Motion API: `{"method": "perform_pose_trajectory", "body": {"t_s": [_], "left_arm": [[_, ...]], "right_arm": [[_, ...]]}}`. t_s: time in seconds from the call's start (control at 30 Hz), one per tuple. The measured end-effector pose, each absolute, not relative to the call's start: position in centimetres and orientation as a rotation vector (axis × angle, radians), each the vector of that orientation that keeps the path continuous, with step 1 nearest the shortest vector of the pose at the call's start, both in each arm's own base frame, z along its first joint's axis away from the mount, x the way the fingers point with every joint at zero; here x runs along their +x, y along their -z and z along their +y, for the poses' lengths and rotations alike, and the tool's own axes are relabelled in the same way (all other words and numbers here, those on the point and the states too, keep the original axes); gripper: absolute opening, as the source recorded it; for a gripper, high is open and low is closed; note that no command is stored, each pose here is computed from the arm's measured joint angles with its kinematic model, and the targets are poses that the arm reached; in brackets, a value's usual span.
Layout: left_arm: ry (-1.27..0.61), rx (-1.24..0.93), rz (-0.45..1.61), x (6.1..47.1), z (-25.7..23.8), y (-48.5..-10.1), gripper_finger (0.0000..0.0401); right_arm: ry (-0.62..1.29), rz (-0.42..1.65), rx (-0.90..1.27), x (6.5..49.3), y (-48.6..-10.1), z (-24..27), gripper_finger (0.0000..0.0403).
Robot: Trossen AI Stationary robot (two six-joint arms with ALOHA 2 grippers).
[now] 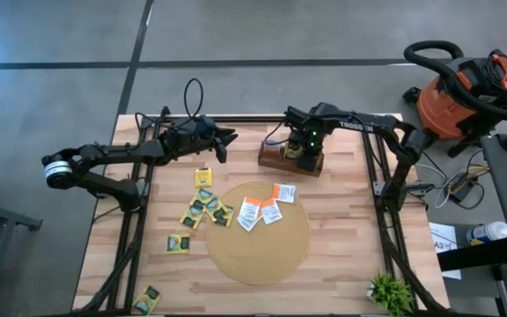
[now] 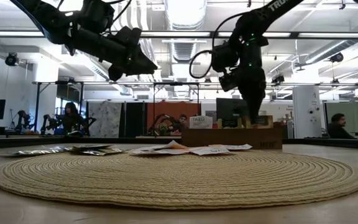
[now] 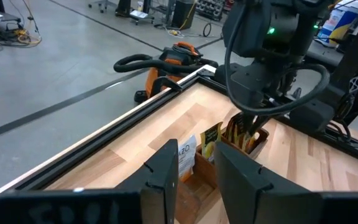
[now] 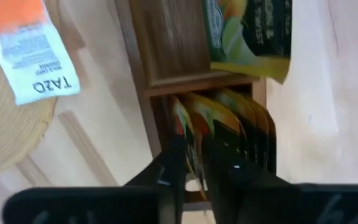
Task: Pick & Place Tea
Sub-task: Put the mango tea bag into the right section of the wooden organizer, then put the orange tea bag into the left section of the wooden organizer
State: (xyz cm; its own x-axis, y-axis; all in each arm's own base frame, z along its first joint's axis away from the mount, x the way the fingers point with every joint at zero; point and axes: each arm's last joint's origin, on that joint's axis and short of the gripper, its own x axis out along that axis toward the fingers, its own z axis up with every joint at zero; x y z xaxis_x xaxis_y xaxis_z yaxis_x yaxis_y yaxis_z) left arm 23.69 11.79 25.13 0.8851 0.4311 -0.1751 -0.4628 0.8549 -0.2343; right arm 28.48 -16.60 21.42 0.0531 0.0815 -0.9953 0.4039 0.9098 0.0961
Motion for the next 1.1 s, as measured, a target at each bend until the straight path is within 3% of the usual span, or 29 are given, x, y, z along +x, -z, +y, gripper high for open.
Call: {"method": "perform_pose_trajectory", "body": {"t_s": [0.33, 0.63, 0.83, 1.1], "left_arm": [[-0.473, -0.295, 0.113, 23.7, 11.8, -25.1, 0.0099], [-0.516, -0.421, 0.096, 23.6, 11.9, -25.0, 0.0099], [-0.541, -0.630, 0.077, 23.5, 11.8, -24.6, 0.0099], [-0.560, -0.708, 0.125, 23.4, 11.7, -24.0, 0.0099]], "right_arm": [[0.238, 1.422, 0.256, 28.5, -23.4, -15.9, 0.0122], [0.260, 0.989, 0.090, 27.7, -29.3, -15.3, 0.0123], [0.353, 0.685, 0.092, 28.0, -30.7, -15.7, 0.0128], [0.346, 0.716, 0.130, 28.5, -28.9, -15.8, 0.0120]]}}
